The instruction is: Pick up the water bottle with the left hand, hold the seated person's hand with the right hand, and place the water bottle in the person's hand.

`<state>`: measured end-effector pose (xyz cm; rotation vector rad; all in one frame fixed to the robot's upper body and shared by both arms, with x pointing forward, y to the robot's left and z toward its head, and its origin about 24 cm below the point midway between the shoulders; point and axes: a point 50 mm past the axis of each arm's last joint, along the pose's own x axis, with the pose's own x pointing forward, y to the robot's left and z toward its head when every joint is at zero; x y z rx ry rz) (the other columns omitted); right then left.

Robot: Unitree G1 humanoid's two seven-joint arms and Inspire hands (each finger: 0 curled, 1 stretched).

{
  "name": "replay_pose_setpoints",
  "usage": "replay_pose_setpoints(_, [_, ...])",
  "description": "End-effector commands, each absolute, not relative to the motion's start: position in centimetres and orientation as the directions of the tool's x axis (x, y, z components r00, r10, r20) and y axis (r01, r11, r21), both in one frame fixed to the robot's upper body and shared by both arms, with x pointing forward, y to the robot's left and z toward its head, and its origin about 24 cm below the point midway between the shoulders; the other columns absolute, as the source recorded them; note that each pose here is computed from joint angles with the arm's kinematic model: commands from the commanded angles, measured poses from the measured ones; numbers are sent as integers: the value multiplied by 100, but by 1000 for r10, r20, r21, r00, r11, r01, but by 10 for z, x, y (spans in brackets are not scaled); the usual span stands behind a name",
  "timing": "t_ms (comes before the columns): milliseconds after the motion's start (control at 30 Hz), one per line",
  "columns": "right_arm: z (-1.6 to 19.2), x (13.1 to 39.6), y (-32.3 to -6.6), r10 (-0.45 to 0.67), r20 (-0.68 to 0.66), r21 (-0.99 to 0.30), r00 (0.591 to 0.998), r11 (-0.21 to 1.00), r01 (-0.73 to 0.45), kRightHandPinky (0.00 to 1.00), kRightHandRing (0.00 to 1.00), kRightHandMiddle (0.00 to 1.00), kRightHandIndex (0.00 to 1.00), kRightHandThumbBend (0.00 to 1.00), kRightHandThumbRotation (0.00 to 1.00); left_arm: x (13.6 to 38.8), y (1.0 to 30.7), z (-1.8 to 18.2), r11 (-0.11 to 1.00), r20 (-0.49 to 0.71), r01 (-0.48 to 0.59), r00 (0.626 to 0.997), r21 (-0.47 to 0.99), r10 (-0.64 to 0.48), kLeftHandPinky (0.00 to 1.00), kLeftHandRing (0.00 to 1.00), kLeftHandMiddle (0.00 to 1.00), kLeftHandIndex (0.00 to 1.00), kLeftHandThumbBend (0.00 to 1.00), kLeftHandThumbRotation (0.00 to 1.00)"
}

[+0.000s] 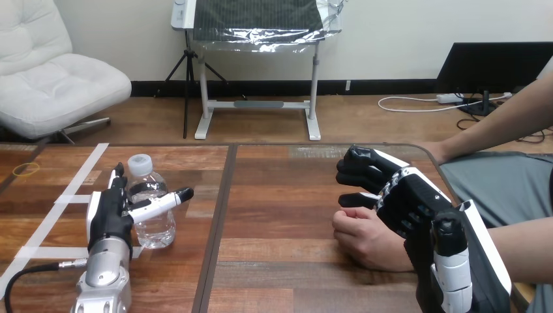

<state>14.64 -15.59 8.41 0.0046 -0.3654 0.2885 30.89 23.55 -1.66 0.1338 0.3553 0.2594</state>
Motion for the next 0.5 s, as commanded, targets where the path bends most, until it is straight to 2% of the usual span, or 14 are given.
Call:
replay_pose_setpoints(0, [101,154,-156,286,436,-70,853,956,-285,70,79,79,79,82,100,333,227,10,961,-247,-209,936,181,250,100,99,100,100,100,12])
replay_pose_setpoints(467, [102,154,-156,284,437,-64,853,956,-286,70,79,79,79,82,100,336,224,8,961,-278,-209,926,183,254,100,100,100,100,100,13])
